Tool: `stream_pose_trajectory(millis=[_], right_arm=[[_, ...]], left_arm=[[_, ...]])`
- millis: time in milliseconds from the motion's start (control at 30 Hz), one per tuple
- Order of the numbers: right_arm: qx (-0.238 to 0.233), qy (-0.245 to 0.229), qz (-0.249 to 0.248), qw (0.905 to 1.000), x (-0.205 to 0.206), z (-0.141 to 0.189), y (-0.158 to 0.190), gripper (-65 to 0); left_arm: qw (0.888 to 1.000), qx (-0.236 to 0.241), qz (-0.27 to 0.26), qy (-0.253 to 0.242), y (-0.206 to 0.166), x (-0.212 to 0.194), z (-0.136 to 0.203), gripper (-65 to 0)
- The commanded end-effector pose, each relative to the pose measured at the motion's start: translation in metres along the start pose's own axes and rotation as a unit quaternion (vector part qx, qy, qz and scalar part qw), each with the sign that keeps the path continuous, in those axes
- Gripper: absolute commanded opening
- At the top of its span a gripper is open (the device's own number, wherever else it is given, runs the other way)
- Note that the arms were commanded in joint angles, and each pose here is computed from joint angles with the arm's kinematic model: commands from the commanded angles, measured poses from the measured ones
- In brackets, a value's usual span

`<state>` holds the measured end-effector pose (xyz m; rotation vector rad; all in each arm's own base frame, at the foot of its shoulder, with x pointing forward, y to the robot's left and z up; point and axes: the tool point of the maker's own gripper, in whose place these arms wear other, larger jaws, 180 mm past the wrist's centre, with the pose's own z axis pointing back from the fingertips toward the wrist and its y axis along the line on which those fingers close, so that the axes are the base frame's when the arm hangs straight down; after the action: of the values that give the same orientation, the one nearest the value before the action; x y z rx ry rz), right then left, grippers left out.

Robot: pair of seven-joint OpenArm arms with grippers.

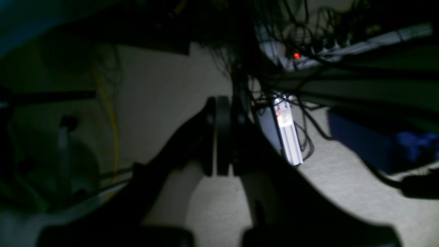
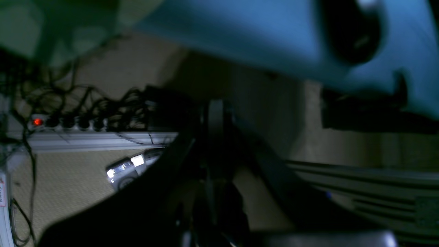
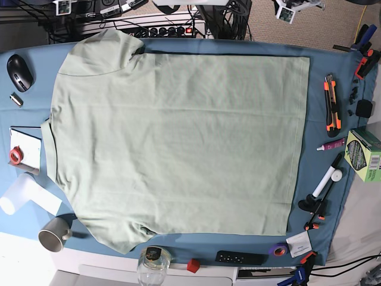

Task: Fold the T-shirt properly
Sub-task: 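Move both grippers down to the shirt's shoulder corners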

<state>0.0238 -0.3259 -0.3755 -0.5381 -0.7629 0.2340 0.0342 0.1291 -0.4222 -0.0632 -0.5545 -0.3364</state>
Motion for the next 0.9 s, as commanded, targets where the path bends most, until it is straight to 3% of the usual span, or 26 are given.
stream_pose_trajectory(millis=[0, 100, 167, 233, 300, 467, 533, 600, 667, 767, 867], right_arm=[[-0.002, -0.023, -0.001, 0.9997, 0.014, 0.003, -0.008, -65.0], [0.030, -0.047, -0.056, 0.9969, 0.035, 0.002, -0.009, -65.0], [0.081, -0.070, -0.101, 0.9891, 0.051, 0.004, -0.002, -65.0], [0.145, -0.095, -0.147, 0.9738, 0.070, 0.006, 0.005, -65.0], [0.210, -0.120, -0.201, 0.9492, 0.090, 0.011, 0.010, -65.0], [0.215, -0.105, -0.344, 0.9080, 0.102, 0.005, -0.026, -65.0], [0.221, -0.101, -0.380, 0.8924, 0.103, 0.006, -0.037, -65.0], [0.220, -0.103, -0.401, 0.8831, 0.104, 0.007, -0.046, -65.0], [0.206, -0.105, -0.400, 0.8867, 0.101, 0.006, -0.055, -65.0], [0.172, -0.100, -0.370, 0.9076, 0.093, 0.002, -0.063, -65.0], [0.142, -0.103, -0.326, 0.9287, 0.090, -0.001, -0.071, -65.0]], left_arm=[[1.000, -0.014, -0.007, -0.013, -0.006, 0.008, 0.006, -65.0], [0.996, -0.074, -0.036, -0.030, -0.028, 0.020, 0.011, -65.0], [0.987, -0.138, -0.067, -0.043, -0.051, 0.028, 0.018, -65.0], [0.974, -0.196, -0.091, -0.061, -0.072, 0.039, 0.027, -65.0], [0.963, -0.237, -0.098, -0.079, -0.085, 0.053, 0.036, -65.0], [0.952, -0.271, -0.073, -0.124, -0.088, 0.095, 0.057, -65.0], [0.949, -0.270, -0.075, -0.142, -0.082, 0.107, 0.064, -65.0], [0.951, -0.259, -0.077, -0.148, -0.073, 0.113, 0.065, -65.0], [0.956, -0.241, -0.082, -0.149, -0.062, 0.115, 0.063, -65.0], [0.962, -0.216, -0.089, -0.140, -0.046, 0.114, 0.058, -65.0], [0.965, -0.201, -0.092, -0.141, -0.036, 0.116, 0.057, -60.3]])
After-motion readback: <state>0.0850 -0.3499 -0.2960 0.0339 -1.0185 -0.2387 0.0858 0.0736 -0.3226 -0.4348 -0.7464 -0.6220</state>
